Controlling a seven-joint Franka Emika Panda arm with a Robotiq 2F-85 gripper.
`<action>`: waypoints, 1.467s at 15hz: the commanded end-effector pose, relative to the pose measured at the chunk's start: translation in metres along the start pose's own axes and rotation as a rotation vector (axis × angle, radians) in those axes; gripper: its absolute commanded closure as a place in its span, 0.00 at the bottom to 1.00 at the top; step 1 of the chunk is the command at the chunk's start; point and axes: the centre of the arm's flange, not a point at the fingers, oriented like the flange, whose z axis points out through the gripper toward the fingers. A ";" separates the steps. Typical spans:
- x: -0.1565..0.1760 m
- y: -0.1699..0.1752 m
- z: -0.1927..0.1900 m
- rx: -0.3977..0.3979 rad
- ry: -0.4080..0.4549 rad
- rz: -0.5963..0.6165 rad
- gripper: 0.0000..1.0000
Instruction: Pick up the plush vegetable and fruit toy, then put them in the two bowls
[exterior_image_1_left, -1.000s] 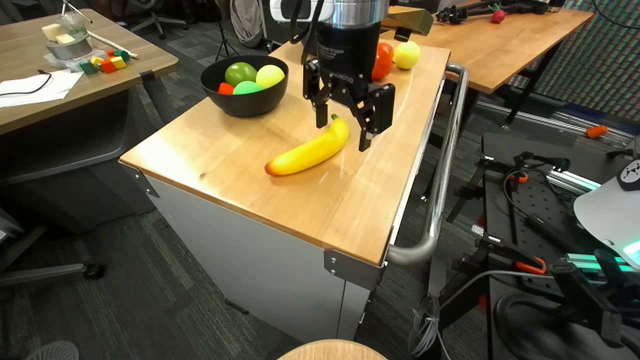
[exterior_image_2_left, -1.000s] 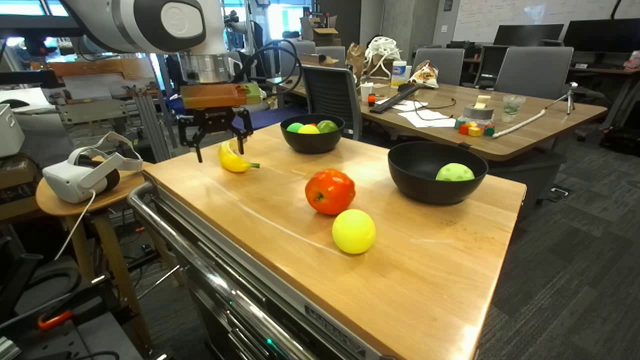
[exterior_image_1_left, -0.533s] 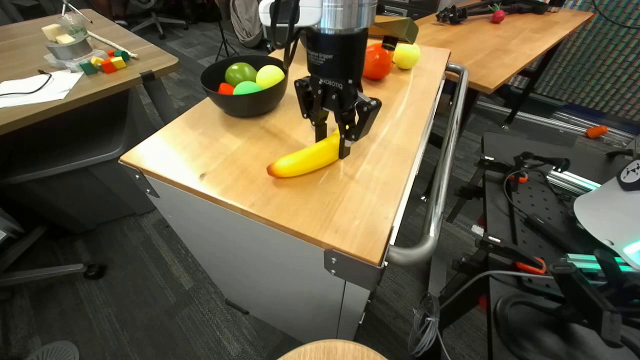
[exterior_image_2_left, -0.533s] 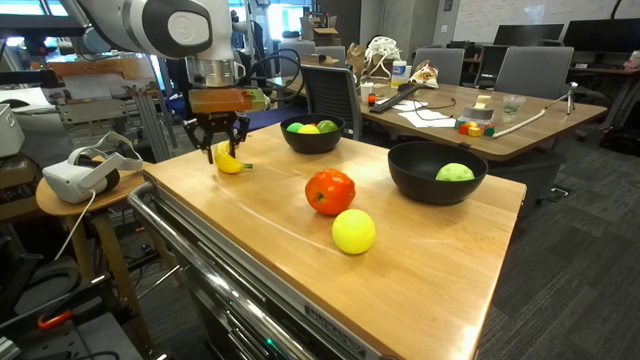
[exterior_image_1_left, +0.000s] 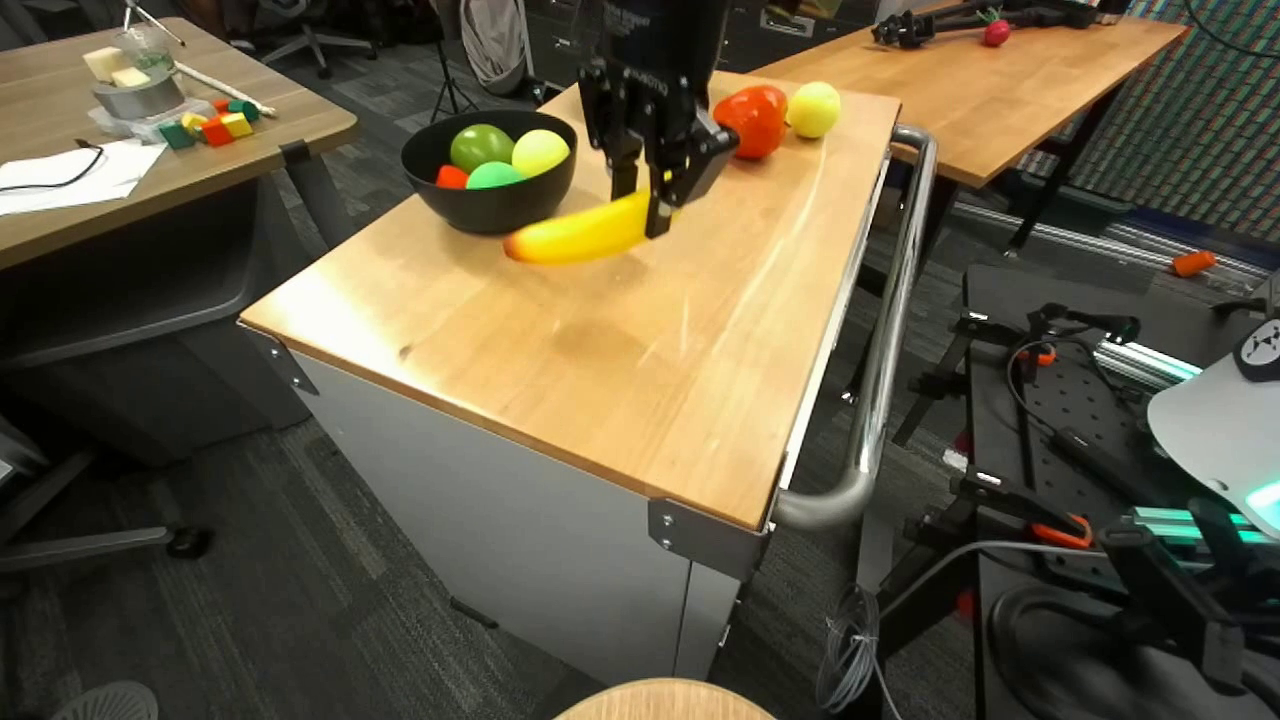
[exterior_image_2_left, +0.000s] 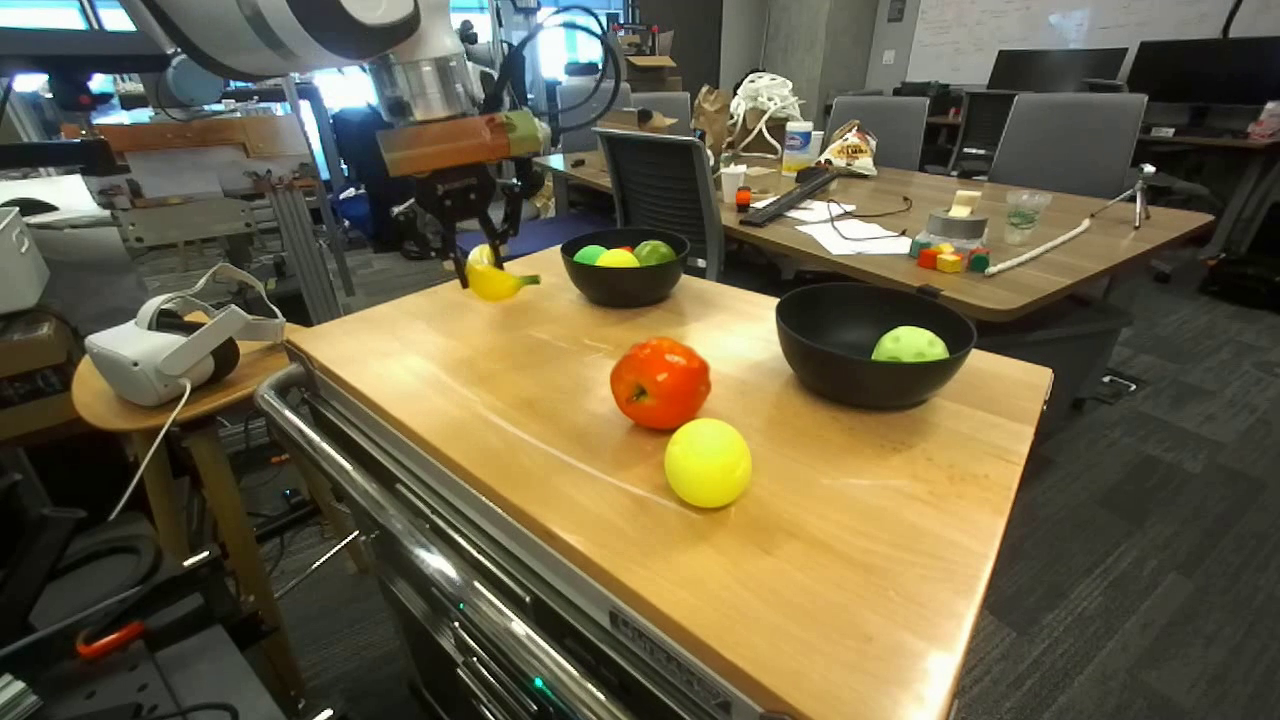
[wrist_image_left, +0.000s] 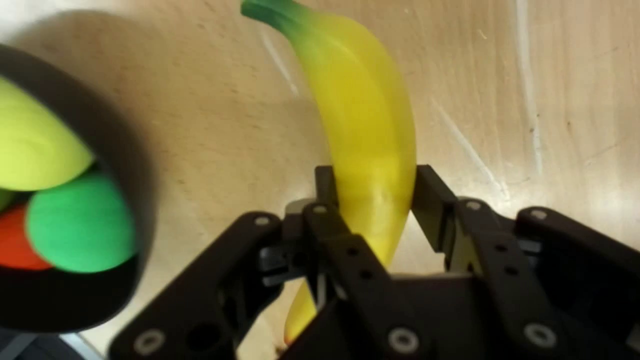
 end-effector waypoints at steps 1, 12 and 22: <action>-0.025 0.018 -0.082 -0.188 -0.034 0.070 0.84; -0.118 0.103 -0.093 -0.435 -0.052 0.613 0.84; -0.167 0.168 -0.047 -0.681 -0.128 1.076 0.84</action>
